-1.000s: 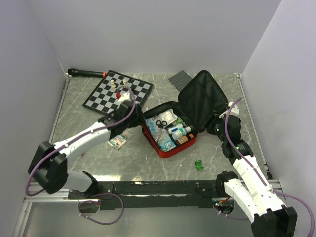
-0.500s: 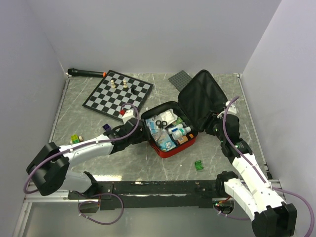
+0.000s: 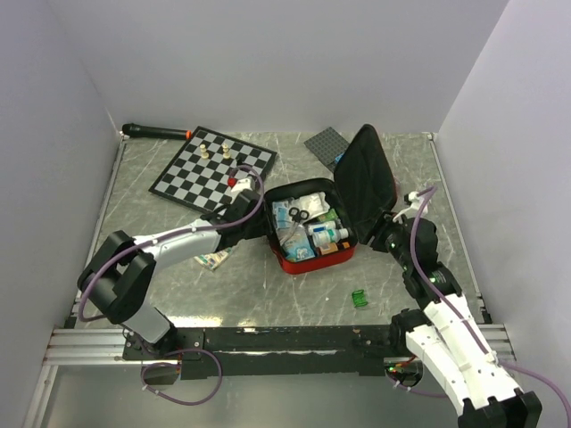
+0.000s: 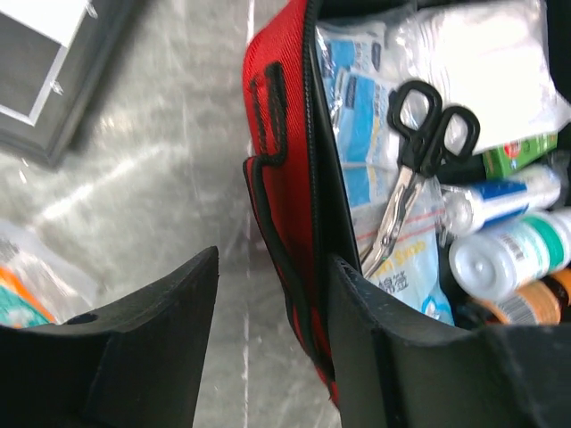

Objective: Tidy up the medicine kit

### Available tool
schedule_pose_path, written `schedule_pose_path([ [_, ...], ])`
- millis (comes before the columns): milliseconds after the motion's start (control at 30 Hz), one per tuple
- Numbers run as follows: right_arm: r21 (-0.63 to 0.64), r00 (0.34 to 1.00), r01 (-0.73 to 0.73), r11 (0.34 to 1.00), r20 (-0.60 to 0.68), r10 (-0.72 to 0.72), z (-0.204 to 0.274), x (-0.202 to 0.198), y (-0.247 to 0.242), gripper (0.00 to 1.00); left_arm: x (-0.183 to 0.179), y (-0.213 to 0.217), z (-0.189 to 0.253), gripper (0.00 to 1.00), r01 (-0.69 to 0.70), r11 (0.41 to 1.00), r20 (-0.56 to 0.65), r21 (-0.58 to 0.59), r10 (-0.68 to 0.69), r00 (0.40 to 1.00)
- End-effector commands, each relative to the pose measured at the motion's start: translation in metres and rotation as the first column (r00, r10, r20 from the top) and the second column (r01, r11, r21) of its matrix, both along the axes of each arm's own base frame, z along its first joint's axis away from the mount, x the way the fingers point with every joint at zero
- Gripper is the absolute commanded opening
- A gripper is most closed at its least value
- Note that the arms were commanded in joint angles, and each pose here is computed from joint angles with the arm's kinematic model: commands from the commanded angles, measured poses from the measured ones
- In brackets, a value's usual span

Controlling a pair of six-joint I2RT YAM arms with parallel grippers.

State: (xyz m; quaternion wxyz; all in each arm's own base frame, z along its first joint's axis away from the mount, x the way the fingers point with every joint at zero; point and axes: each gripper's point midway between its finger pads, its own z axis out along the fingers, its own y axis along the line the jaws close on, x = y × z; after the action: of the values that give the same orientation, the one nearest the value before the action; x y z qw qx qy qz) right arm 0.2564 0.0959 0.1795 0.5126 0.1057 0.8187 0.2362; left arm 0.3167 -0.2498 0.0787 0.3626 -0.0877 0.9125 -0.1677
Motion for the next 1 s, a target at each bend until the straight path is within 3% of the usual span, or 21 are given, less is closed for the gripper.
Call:
schedule_pose_path([
  [0,0.015,1.0,-0.022,1.0,-0.007,0.022,-0.006,-0.009,0.004,0.63,0.029,0.024,0.007,0.53,-0.035,0.998,0.034,0.047,0.034,0.999],
  [233,0.014,1.0,-0.016,1.0,-0.015,0.017,-0.01,-0.01,0.003,0.64,0.061,0.04,0.02,0.49,-0.061,0.996,0.052,0.071,0.057,0.997],
  [400,0.008,0.999,0.035,0.999,-0.027,-0.035,-0.01,-0.007,-0.004,0.77,0.066,0.052,0.039,0.54,-0.093,0.993,0.088,0.074,0.086,0.992],
  [567,0.021,0.998,0.069,0.997,-0.01,-0.069,-0.006,0.007,-0.005,0.88,0.053,0.06,0.045,0.59,-0.104,0.993,0.089,0.06,0.099,0.991],
  [967,0.055,0.99,0.062,0.997,0.125,-0.069,0.041,0.028,0.0,0.89,-0.02,0.119,0.033,0.72,-0.338,0.941,0.011,-0.02,0.338,0.941],
])
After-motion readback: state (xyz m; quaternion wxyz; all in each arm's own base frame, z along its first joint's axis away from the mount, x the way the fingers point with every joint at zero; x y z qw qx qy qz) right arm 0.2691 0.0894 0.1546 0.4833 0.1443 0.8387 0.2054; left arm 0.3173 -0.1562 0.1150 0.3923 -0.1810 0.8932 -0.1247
